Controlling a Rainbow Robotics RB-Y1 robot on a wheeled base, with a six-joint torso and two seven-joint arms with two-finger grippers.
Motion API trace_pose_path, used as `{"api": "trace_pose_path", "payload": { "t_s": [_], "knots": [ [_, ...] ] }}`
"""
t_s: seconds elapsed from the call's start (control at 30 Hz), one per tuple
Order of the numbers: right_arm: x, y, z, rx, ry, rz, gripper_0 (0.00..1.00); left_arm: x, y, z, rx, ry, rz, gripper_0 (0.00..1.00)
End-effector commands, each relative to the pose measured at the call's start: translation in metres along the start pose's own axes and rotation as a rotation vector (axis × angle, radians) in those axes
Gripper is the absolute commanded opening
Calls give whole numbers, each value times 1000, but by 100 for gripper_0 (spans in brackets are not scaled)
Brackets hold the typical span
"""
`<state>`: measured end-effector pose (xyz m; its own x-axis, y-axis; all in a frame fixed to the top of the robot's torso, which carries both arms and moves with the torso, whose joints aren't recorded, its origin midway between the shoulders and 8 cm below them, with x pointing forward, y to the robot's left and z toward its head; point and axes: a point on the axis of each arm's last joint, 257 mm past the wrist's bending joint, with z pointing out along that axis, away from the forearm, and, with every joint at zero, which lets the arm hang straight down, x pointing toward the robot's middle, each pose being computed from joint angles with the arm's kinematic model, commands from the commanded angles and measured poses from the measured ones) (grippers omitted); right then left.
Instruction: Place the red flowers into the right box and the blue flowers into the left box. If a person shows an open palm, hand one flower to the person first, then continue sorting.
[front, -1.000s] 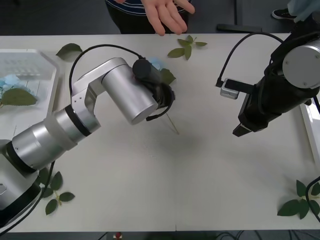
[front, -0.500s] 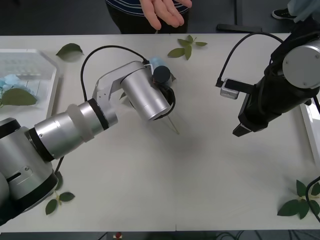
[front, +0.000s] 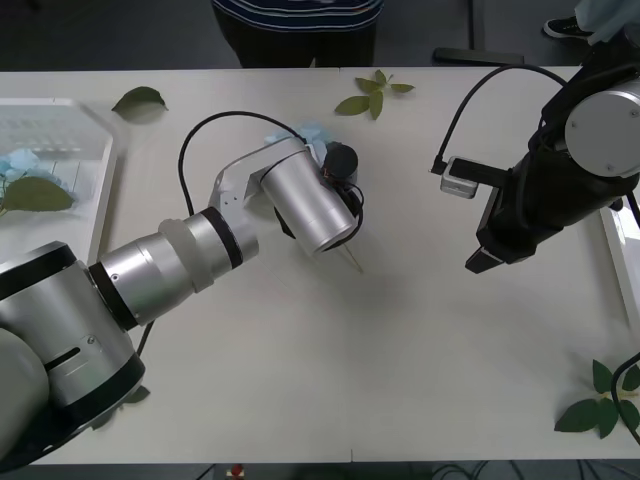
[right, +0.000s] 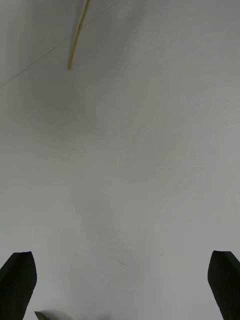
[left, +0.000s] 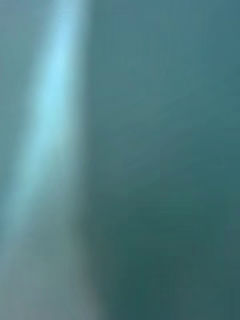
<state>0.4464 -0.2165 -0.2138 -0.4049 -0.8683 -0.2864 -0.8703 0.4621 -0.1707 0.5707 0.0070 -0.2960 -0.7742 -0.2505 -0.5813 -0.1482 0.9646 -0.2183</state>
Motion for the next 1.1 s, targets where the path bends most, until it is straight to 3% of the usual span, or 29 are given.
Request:
{"api": "trace_pose_path", "payload": {
  "t_s": [0.03,0.13,0.17,0.23,0.27,1.1],
  "knots": [
    [-4,-6,-8,25,-9,-55,100,-19,-24,-15,36,-36,0,93],
    [-4,-6,-8,25,-9,-55,100,-19,-24,-15,36,-36,0,78],
    [-4,-6,-8,25,-9,-55,100,-19,-24,-15,36,-36,0,65],
    [-4,-6,-8,25,-9,-55,100,-19,-24,-15,36,-36,0,8],
    [-4,-6,-8,25,-9,-55,100,-19,-24,-15,36,-36,0,1],
    [-4,-6,-8,25,-9,-55,100,-19,-24,-15,36,-36,0,0]
  ]
}}
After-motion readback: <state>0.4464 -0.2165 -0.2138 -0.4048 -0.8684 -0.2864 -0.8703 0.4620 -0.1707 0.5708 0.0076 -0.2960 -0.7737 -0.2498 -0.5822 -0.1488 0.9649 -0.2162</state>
